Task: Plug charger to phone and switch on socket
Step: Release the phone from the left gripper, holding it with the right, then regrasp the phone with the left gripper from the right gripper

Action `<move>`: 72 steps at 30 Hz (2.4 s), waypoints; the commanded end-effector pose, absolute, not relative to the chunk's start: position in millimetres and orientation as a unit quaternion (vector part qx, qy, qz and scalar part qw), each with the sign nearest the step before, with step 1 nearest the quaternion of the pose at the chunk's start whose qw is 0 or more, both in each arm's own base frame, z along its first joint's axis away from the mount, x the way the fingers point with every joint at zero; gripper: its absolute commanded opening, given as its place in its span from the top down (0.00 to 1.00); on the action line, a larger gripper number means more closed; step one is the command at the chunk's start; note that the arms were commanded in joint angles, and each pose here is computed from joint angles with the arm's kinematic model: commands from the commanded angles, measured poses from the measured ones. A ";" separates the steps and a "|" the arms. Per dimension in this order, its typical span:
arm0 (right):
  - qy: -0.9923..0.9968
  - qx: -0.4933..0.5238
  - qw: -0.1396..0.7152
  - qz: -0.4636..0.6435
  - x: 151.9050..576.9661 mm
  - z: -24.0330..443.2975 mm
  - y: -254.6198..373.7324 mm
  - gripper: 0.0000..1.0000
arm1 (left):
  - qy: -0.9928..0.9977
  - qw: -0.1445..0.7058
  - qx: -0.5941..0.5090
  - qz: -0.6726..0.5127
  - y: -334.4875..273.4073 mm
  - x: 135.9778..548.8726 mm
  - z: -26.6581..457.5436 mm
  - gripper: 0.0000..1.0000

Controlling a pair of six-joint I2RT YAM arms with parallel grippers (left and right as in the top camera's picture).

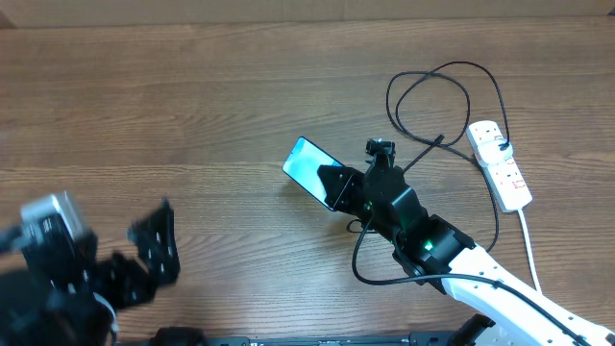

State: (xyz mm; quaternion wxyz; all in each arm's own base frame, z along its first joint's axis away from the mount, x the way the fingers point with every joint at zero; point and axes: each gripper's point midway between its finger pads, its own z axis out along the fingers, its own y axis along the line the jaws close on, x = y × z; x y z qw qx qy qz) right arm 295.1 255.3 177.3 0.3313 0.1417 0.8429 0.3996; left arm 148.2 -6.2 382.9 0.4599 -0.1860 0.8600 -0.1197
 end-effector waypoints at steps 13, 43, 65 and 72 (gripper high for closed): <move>0.824 0.121 0.318 0.453 292.4 204.9 272.8 0.96 | 0.788 0.297 -0.253 -0.477 -107.3 205.5 199.8 0.01; 0.747 0.252 0.162 0.593 294.7 220.2 312.1 0.96 | 0.632 0.205 -0.359 -0.656 -124.6 276.3 180.8 0.20; 0.756 0.230 0.148 0.595 272.5 218.9 332.1 0.96 | 0.614 0.239 -0.350 -0.666 -140.4 284.9 192.2 0.67; 0.758 0.228 0.143 0.594 271.0 218.1 332.8 0.96 | 0.610 0.247 -0.360 -0.661 -136.8 287.9 190.8 0.72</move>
